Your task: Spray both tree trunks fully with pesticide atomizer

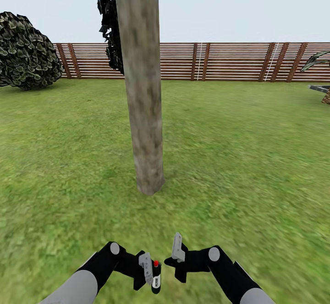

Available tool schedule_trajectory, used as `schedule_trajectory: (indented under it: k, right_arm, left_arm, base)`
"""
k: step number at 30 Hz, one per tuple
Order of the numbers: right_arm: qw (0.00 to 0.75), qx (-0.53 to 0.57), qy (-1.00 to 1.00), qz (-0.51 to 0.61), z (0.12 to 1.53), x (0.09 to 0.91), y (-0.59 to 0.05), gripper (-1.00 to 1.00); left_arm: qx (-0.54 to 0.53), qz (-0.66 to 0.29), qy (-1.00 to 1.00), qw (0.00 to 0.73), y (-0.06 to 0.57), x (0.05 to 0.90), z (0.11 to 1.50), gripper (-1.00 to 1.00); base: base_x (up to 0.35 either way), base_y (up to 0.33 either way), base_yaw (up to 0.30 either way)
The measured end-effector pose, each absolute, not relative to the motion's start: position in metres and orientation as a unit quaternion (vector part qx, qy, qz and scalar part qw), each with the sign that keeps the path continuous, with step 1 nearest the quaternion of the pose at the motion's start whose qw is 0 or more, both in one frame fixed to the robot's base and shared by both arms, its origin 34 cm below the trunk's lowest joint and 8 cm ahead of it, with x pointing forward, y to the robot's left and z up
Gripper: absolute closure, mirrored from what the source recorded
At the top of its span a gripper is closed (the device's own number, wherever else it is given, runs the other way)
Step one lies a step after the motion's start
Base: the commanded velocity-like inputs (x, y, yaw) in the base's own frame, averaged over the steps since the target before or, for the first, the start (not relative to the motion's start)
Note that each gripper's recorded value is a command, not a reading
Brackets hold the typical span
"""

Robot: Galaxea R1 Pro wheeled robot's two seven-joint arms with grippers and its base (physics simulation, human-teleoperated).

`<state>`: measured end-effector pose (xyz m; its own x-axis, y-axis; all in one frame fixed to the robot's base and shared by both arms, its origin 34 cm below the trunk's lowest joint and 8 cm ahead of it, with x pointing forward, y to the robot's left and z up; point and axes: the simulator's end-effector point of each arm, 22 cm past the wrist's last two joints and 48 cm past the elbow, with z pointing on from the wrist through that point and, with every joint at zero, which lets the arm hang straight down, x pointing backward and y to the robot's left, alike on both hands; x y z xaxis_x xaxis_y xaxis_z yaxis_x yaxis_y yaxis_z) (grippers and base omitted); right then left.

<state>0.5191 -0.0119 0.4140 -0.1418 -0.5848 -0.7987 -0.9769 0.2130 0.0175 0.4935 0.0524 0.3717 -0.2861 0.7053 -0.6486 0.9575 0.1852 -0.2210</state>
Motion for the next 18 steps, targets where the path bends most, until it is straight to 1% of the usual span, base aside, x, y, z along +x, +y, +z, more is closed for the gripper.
schedule_trajectory:
  k: [18]
  right_arm:
    - [0.343,-0.558,0.699,0.286,0.414,0.519,-0.012,1.0]
  left_arm:
    - [0.559,-0.318,0.736,0.211,0.034,0.489,0.376,1.0]
  base:
    - [0.0,0.0,0.0]
